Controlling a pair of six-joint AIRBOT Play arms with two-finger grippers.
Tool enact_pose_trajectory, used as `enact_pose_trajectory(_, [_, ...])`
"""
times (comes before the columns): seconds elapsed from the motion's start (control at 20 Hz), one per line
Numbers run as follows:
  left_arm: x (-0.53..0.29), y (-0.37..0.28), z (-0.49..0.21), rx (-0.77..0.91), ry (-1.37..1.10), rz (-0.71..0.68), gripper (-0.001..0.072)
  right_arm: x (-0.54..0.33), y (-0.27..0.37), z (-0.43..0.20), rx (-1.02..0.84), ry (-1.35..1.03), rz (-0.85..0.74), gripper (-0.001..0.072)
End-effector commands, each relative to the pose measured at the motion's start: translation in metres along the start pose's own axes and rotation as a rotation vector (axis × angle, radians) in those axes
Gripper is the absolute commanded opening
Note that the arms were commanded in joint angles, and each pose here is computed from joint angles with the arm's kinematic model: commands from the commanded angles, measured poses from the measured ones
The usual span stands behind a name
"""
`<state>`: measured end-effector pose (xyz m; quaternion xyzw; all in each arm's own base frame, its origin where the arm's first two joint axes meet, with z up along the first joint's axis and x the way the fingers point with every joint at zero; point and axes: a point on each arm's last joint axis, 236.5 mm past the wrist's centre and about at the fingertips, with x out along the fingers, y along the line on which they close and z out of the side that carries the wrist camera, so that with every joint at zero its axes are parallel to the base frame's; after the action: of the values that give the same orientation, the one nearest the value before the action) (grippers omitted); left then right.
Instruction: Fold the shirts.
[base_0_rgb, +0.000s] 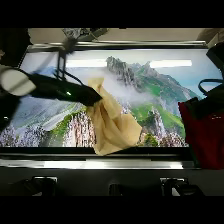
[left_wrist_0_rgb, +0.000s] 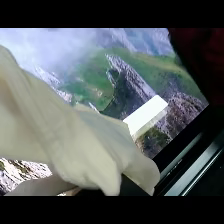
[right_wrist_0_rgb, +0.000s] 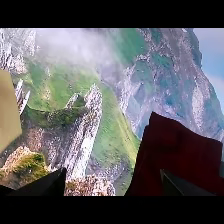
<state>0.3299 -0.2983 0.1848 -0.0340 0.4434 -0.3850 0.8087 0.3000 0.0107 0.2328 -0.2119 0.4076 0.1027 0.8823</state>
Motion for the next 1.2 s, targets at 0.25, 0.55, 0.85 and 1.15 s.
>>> enact_pose_trajectory(0.25, [0.126, 0.056, -0.101, -0.171, 0.239, 0.077, 0.0524, 0.101, 0.059, -0.022, 0.03, 0.235, 0.296, 0.0684])
enact_pose_trajectory(0.55, [0.038, 0.138, -0.099, -0.067, 0.362, 0.288, 0.072, 0.138, 0.125, 0.01, 0.093, 0.179, 0.62, 0.0704])
enact_pose_trajectory(0.85, [0.05, 0.116, -0.21, -0.317, 0.508, 0.109, 0.0715, 0.175, 0.155, 0.018, 0.15, 0.184, 0.771, 0.0707])
enact_pose_trajectory(1.15, [0.112, 0.047, -0.274, -0.376, 0.519, -0.029, 0.0713, 0.197, 0.179, 0.016, 0.167, 0.212, 0.861, 0.0708])
